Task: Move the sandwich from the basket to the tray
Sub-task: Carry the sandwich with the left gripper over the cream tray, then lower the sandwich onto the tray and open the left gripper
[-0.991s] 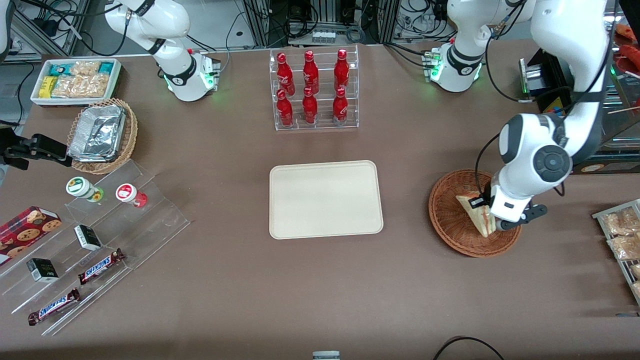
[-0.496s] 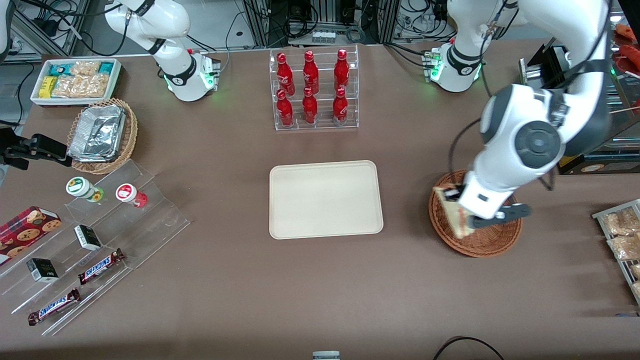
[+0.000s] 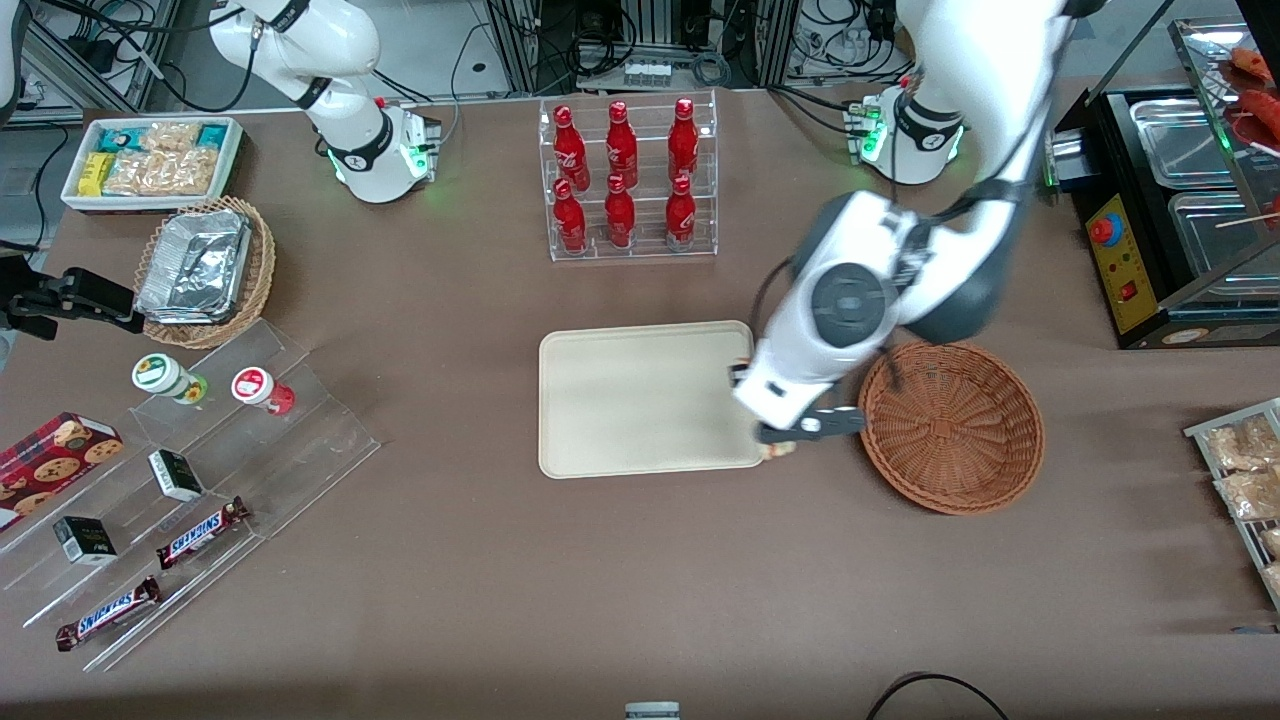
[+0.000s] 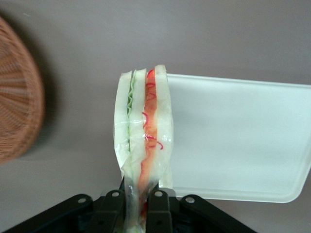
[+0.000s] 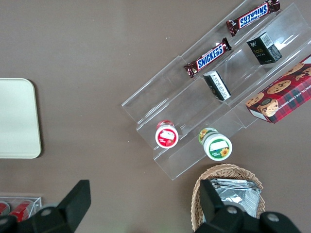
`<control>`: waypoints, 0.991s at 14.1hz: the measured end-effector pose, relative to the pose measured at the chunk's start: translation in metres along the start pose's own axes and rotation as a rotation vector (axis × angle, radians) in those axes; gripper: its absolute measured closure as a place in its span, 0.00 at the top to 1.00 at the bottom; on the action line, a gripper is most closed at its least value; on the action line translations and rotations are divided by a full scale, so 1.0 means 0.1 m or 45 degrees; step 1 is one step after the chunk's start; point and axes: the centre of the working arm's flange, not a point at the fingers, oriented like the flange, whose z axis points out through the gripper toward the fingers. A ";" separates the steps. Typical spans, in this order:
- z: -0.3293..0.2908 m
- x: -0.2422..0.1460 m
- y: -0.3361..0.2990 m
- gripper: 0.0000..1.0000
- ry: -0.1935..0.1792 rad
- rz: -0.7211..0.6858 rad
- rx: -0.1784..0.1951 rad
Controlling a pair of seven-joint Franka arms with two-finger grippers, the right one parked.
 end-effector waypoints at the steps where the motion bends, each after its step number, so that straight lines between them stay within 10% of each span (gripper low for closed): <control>1: 0.12 -0.07 0.21 0.15 0.016 0.001 -0.010; 14: 1.32 -0.72 1.23 0.15 0.006 0.143 0.023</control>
